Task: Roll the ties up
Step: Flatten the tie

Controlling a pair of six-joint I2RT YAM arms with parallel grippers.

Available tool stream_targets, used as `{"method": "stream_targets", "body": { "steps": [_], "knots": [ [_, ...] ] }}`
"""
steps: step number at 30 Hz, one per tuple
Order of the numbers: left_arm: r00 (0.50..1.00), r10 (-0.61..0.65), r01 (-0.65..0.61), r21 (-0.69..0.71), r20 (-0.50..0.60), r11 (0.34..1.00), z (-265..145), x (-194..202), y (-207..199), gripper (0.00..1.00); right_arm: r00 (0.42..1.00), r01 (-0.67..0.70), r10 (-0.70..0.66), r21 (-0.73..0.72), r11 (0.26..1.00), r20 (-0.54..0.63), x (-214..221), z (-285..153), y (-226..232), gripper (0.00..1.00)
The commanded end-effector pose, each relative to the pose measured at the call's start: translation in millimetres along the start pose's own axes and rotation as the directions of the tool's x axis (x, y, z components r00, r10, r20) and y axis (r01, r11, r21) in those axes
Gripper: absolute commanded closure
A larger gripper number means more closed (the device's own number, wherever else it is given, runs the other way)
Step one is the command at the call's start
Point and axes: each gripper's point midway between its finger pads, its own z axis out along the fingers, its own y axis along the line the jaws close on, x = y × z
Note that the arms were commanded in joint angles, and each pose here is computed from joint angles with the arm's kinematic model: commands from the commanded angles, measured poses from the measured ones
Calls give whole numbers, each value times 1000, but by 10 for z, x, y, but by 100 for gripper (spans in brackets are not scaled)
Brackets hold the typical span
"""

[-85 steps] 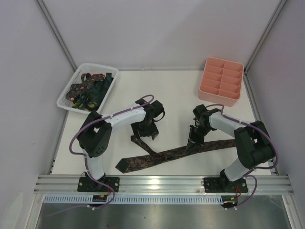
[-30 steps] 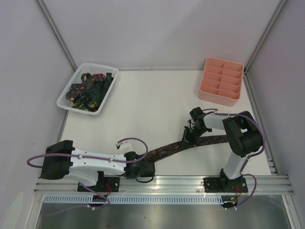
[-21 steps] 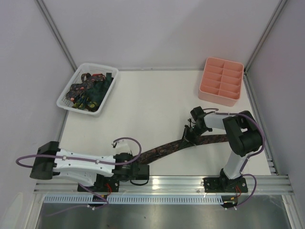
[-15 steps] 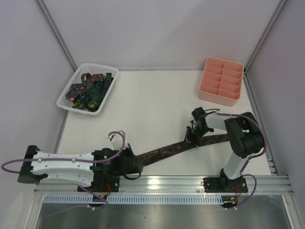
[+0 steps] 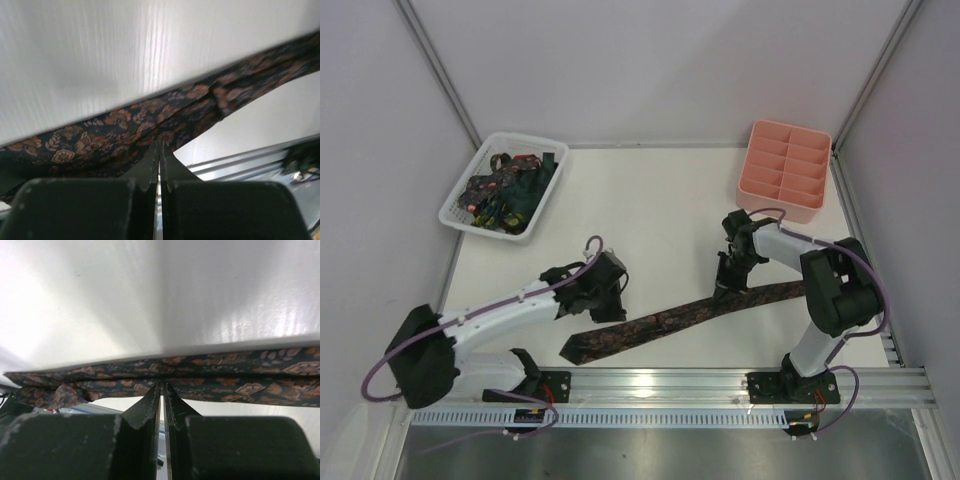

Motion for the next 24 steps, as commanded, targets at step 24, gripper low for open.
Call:
{"method": "stream_targets", "body": {
  "steps": [24],
  "knots": [
    [967,66,-156,-366,-247,918,791,-321,638,99,999,10,-10,-8,1000,-41,-109,456,31,89]
  ]
}}
